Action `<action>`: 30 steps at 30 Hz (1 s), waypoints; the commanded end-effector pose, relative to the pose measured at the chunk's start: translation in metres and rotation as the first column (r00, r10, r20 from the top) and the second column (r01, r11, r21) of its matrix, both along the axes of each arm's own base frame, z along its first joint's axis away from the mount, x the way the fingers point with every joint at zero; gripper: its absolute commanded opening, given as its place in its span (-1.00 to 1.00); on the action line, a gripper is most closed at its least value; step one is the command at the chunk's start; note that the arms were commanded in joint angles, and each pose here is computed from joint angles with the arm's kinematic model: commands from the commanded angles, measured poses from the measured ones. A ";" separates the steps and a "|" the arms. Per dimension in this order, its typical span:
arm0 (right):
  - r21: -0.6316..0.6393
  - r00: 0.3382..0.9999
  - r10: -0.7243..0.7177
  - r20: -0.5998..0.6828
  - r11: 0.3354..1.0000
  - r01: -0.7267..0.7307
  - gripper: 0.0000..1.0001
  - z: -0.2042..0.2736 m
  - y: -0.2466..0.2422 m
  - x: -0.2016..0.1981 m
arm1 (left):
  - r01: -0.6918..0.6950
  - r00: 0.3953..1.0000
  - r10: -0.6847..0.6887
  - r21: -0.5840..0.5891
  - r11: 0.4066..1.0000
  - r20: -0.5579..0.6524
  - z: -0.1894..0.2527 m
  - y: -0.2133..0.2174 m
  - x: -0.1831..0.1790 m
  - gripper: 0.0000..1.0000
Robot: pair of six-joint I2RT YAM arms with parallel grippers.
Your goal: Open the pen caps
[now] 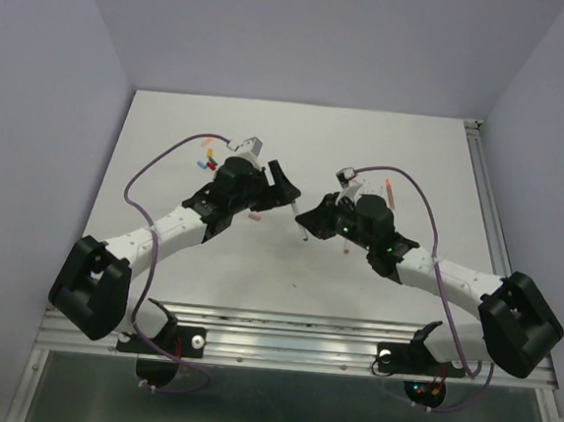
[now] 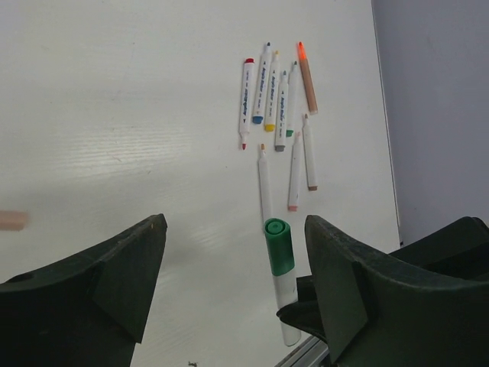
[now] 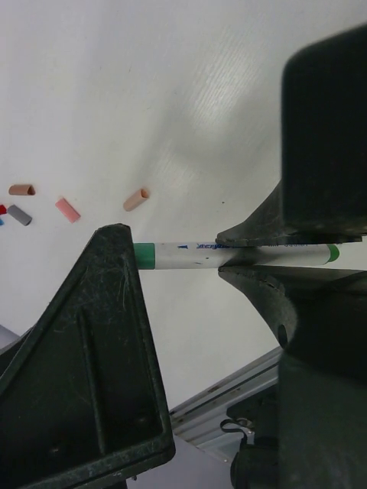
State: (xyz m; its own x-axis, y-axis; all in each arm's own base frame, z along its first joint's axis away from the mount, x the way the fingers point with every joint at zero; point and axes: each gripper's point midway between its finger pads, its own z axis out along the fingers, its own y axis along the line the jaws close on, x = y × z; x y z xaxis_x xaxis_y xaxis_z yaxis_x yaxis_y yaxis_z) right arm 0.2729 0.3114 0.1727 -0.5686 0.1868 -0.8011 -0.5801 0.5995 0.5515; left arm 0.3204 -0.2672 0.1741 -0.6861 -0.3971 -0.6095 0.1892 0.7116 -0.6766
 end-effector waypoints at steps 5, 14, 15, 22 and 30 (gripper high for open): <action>0.065 0.998 0.026 0.053 0.997 -0.030 -0.94 0.017 0.005 -0.005 | 0.062 0.995 -0.055 -0.082 0.995 0.077 0.037 -0.025 0.002 0.32; 0.062 0.997 0.059 0.050 0.996 -0.062 -0.92 0.017 0.006 -0.011 | 0.057 0.996 -0.051 -0.080 0.995 0.071 0.033 -0.027 0.002 -0.73; 0.059 0.997 0.066 0.049 0.996 -0.069 -0.92 0.016 0.006 -0.013 | 0.053 0.996 -0.048 -0.077 0.996 0.071 0.033 -0.026 0.003 -0.83; 0.032 0.989 0.142 0.033 0.989 -0.143 -0.01 0.005 0.008 -0.027 | 0.015 0.997 -0.011 -0.066 0.998 0.070 0.031 -0.020 0.004 -1.00; 0.038 0.980 0.196 0.043 0.980 -0.198 0.10 0.007 0.024 -0.023 | 0.048 0.995 -0.041 -0.082 0.995 0.087 0.037 -0.027 -0.003 -1.00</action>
State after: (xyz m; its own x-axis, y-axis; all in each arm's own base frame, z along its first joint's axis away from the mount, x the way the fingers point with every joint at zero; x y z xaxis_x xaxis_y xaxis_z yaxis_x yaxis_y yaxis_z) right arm 0.2489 0.3224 0.1684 -0.5993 0.1155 -0.7922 -0.6532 0.5014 0.5673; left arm 0.3146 -0.2878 0.1835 -0.6970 -0.4032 -0.5929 0.2118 0.6742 -0.7075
